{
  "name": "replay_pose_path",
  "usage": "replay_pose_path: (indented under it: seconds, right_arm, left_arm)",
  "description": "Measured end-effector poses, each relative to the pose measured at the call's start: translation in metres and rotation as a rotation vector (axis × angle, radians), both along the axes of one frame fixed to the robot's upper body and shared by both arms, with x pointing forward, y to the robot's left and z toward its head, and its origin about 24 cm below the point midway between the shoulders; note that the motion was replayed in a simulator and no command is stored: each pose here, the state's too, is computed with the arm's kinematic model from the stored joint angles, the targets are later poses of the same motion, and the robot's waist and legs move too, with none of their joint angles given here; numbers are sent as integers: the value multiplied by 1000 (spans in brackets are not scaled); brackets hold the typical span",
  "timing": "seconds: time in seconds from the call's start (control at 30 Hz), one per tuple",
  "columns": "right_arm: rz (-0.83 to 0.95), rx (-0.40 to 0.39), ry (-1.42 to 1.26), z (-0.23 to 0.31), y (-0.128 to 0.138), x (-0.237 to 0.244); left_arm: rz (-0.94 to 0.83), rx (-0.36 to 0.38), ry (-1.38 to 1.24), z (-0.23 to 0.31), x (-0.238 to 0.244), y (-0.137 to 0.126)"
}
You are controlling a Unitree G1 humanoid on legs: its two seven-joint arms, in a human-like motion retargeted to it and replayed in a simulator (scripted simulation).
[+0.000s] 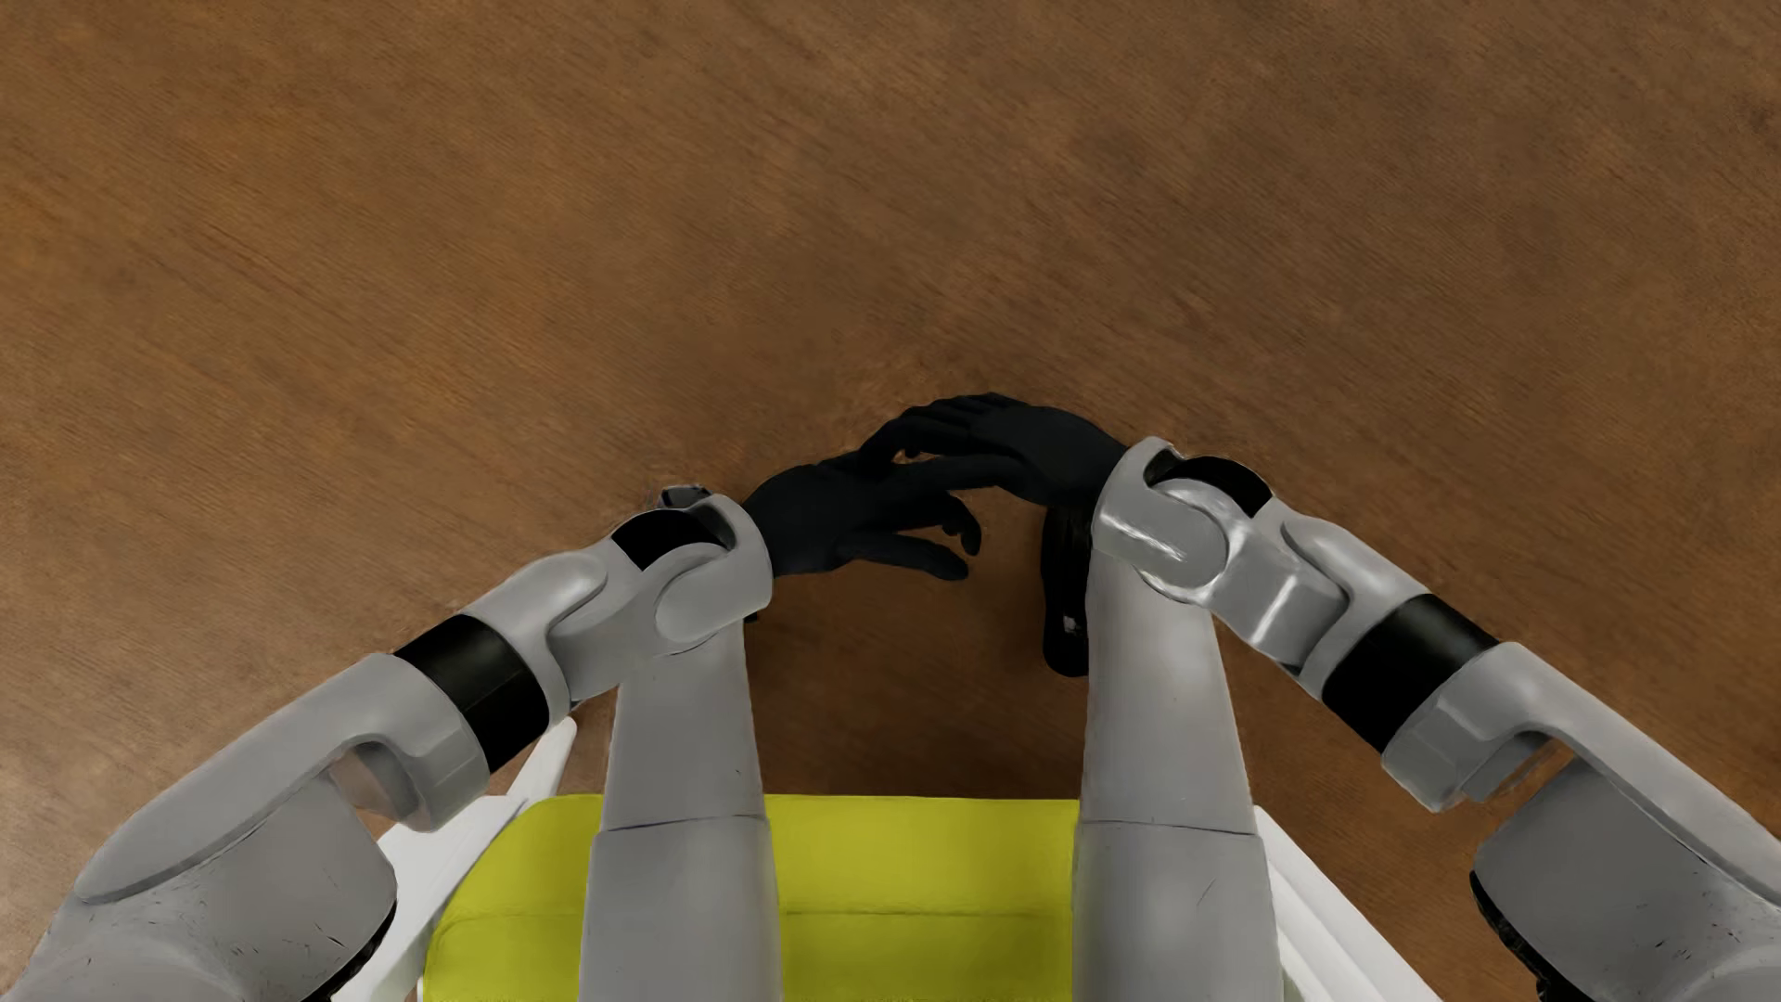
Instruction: Rise from the yellow chair
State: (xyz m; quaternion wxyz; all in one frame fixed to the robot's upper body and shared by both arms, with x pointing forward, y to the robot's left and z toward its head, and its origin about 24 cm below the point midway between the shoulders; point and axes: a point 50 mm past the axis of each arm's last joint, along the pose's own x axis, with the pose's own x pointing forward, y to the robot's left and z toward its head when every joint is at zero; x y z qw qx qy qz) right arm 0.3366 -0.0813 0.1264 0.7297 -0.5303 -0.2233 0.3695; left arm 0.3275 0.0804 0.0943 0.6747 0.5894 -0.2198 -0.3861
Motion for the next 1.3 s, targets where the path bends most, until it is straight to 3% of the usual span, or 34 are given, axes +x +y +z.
replay_pose_path:
  seconds: [0.07,0.1,0.2,0.27,0.43,0.5,0.63,0.77,0.97,1.13,1.3]
  right_arm:
    - [-124,-67,207,-60,-7,3]
    - [-211,-81,332,-90,-15,-1]
    - [-548,-21,675,-168,-50,-35]
    - [-686,17,882,-208,-74,-74]
    - [-950,77,1111,-258,-126,-163]
    - [-1101,139,1182,-269,-145,-196]
    - [-1258,123,1291,-284,-152,-239]
    - [-1224,147,1316,-285,-144,-241]
    - [-1172,205,1283,-282,-130,-226]
    - [-1172,188,1276,-281,-136,-229]
    - [-1167,158,1262,-280,-139,-225]
  left_arm:
    - [103,50,206,-47,-1,3]
    - [184,39,321,-68,-4,8]
    - [529,-42,607,-133,-30,40]
    - [640,-77,789,-164,-61,66]
    - [851,-149,962,-200,-133,126]
    - [1053,-189,993,-214,-163,154]
    - [1376,-152,1079,-237,-212,181]
    - [1309,-117,1118,-237,-218,181]
    - [1166,-172,1084,-233,-191,148]
    - [1054,-224,1070,-228,-176,124]
    - [1147,-191,1041,-228,-175,143]
